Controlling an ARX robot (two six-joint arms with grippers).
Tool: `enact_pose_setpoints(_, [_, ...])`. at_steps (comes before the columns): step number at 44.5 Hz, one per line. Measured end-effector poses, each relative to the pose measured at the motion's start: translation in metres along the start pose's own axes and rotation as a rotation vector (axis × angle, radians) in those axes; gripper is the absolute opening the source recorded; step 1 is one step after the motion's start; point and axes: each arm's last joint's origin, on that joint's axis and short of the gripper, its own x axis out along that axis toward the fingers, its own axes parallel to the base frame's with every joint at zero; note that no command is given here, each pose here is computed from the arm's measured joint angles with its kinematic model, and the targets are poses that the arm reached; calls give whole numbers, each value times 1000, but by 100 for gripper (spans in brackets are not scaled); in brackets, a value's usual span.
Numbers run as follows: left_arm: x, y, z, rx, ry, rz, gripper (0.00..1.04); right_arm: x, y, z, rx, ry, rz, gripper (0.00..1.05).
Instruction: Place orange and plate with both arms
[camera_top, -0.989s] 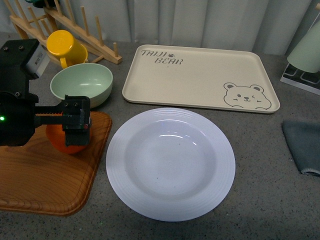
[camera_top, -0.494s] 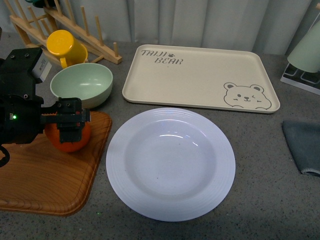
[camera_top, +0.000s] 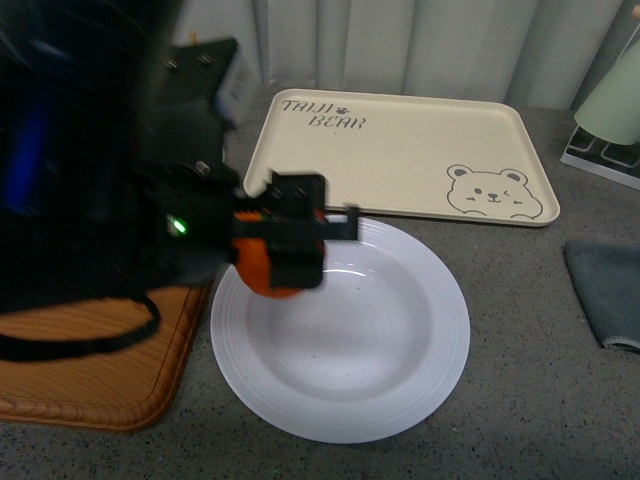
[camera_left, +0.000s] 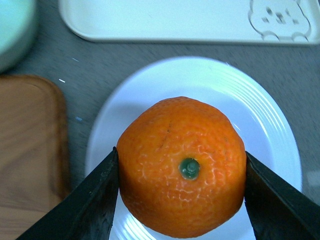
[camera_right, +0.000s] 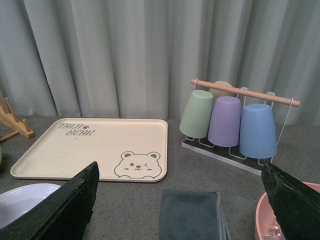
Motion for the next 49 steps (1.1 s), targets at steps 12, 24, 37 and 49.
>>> enact_pose_setpoints(12, [20,-27,-36,9,100,-27,64,0,0,0,0,0,0,95])
enact_pose_setpoints(24, [33,-27,-42,-6,116,12,64,0,0,0,0,0,0,95])
enact_pose_setpoints(37, [32,-24,-37,-13,111,28,100,0,0,0,0,0,0,95])
enact_pose_setpoints(49, [-7,-9,-2,-28,-32,105,98,0,0,0,0,0,0,95])
